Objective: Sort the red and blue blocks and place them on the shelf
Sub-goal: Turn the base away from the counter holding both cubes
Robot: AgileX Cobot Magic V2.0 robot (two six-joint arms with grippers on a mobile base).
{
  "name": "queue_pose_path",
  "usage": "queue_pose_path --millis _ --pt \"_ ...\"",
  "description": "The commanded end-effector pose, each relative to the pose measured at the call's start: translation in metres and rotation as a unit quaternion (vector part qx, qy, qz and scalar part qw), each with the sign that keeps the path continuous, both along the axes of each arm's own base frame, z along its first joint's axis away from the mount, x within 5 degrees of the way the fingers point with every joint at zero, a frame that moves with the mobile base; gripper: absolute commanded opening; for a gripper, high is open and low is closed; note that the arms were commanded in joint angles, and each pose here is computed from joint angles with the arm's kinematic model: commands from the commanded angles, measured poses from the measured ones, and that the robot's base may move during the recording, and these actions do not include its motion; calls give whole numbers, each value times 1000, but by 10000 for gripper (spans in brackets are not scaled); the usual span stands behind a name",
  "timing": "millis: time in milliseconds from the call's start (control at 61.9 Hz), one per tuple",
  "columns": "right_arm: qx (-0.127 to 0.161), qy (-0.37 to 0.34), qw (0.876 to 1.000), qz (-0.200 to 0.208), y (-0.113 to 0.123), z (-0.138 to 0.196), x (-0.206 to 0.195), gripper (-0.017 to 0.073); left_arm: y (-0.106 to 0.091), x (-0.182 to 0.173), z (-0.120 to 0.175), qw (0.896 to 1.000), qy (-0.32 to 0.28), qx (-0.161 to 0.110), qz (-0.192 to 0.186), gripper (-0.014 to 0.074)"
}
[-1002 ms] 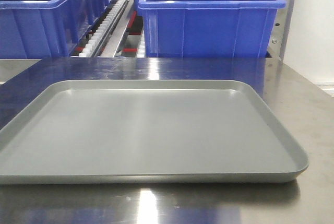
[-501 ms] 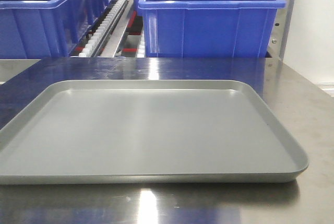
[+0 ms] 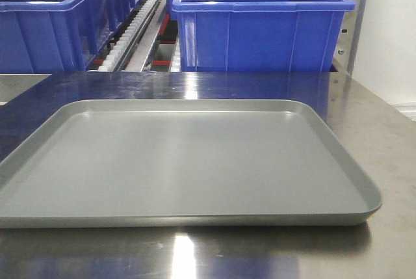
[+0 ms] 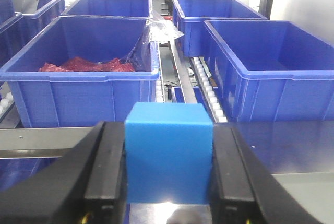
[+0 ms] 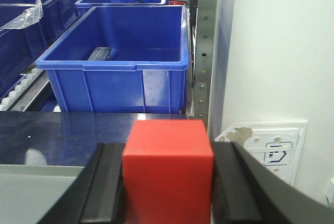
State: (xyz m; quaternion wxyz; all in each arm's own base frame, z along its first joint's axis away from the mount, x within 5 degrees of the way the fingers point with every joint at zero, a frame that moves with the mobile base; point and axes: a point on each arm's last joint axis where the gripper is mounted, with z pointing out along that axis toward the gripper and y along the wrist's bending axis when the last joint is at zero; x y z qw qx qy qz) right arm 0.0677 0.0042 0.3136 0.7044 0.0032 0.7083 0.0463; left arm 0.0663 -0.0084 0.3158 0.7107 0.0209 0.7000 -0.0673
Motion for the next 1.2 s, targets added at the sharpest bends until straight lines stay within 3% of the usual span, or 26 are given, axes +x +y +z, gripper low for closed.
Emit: queue_pose_path --millis 0,1180 --pt "-6 -56 998 -5 -1 17 -1 56 0 -1 17 998 -55 -8 2 122" --pt "-6 -56 998 -5 -1 17 -1 56 0 -1 17 998 -55 -8 2 122"
